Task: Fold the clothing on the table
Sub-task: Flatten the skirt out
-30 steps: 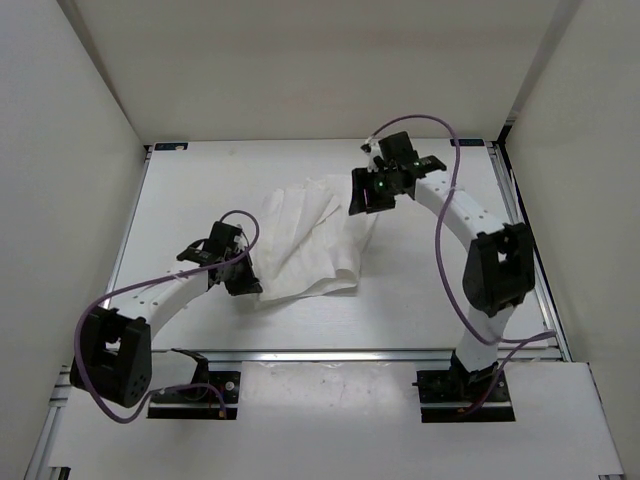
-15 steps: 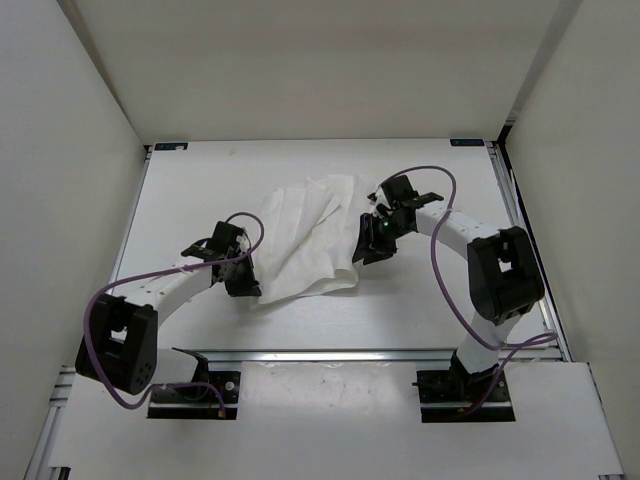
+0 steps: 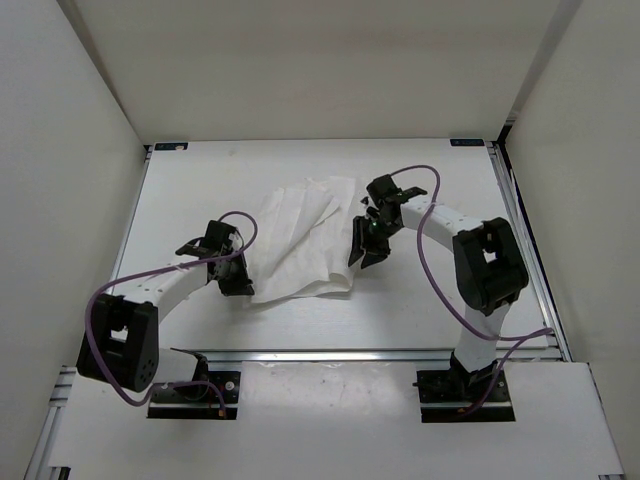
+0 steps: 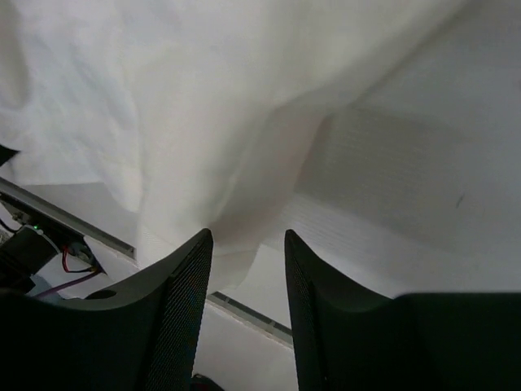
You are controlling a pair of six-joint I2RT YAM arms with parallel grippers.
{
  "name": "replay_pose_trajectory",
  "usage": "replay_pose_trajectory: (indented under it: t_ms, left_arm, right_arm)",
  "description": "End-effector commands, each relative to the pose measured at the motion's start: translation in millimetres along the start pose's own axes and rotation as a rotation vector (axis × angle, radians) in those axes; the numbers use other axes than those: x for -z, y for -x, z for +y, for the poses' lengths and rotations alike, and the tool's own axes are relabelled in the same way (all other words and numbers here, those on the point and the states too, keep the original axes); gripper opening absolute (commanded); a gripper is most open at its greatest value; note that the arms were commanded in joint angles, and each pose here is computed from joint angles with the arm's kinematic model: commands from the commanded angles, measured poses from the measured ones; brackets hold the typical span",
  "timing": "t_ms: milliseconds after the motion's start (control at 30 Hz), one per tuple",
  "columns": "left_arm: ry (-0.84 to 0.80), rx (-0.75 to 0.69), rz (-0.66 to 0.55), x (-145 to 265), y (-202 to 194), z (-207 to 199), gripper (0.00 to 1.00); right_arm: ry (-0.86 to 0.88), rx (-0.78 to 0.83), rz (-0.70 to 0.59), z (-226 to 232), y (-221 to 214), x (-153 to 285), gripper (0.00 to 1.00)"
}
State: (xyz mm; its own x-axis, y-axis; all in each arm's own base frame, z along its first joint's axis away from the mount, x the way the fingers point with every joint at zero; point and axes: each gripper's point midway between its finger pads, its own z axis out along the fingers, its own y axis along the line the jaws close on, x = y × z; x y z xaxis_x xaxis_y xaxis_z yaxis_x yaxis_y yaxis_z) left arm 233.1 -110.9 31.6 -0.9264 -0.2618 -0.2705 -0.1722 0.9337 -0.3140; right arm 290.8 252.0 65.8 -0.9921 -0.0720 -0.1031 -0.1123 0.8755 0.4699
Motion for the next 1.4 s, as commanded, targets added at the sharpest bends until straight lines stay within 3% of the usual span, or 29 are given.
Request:
replay_pose_trajectory:
  t_ms: [0,367,567,833,1000,1167,1367]
  left_arm:
    - [0.021,-0.005,0.007,-3,-3,8,0.0]
    - [0.033,-0.042,0.049,-9,-2,5,0.0]
    - [0.041,-0.058,0.063,-11,-4,6,0.0]
    - [0.041,-0.065,0.08,-16,-9,7,0.0]
    - [0.032,-0.059,0.067,-14,-8,5,0.0]
    - [0.012,-0.012,0.039,-10,2,11,0.0]
    - [-0.099,0.083,0.001,-4,18,9,0.0]
  right_arm:
    - [-0.006,-0.084,-0.014,-6,-10,15,0.46]
    - [0.232,-0.216,0.069,12,-31,-18,0.46]
    - [0.244,-0.262,0.099,10,-41,-30,0.45]
    - [0.237,-0.232,0.148,17,-56,-54,0.33]
    - [0.158,-0.208,0.178,7,-67,-59,0.0]
    - [-0.027,-0.227,0.055,-37,-57,-25,0.0]
    - [-0.105,-0.353,-0.064,-95,-60,17,0.0]
